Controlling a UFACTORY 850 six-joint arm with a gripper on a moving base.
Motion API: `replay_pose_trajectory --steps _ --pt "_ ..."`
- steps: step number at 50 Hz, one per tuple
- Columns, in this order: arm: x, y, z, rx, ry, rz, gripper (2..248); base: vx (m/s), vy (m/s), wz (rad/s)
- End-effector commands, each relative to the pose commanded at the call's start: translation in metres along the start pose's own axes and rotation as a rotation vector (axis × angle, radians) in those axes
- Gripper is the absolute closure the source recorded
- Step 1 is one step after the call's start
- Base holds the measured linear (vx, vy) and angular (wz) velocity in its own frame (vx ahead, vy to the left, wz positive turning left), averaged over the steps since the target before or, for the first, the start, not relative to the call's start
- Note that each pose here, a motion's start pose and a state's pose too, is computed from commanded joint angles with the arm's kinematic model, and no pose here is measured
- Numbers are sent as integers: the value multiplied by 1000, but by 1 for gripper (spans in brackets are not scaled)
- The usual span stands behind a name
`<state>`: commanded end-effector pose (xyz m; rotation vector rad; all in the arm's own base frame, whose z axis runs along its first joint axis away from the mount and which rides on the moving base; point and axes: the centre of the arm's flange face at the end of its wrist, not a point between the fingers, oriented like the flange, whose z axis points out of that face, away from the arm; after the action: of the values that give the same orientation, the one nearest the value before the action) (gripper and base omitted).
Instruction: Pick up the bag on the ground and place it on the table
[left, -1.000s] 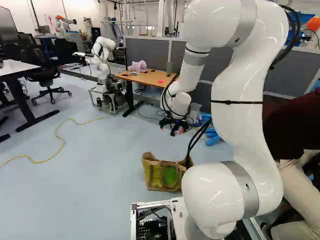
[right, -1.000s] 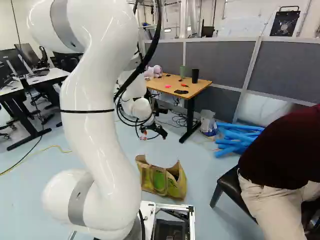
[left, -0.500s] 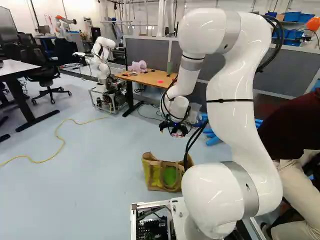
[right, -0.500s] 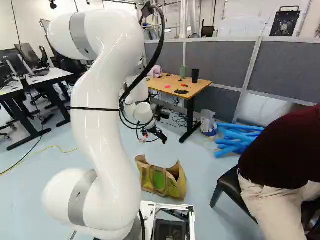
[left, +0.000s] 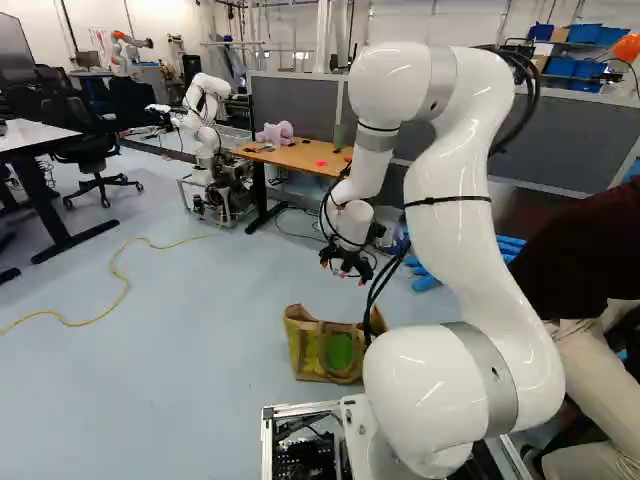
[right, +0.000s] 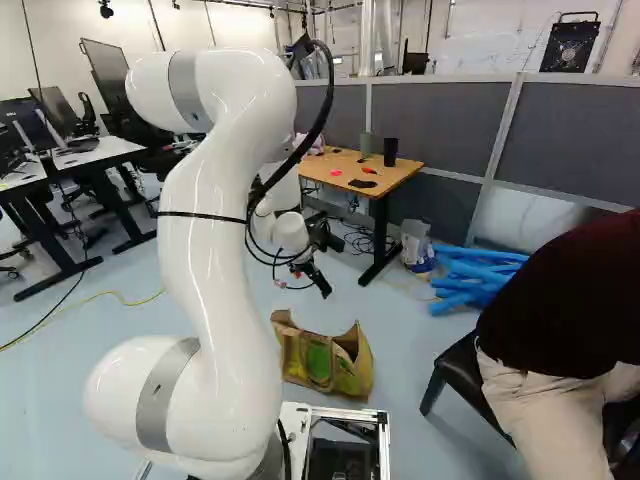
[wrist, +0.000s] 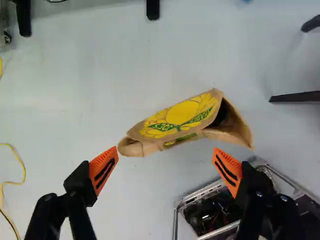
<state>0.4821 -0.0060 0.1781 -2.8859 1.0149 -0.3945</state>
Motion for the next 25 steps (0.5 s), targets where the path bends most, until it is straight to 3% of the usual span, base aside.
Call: replay_pose_trajectory --steps 25 --pt "-1 0 37 -30 -29 261 3 0 0 0"
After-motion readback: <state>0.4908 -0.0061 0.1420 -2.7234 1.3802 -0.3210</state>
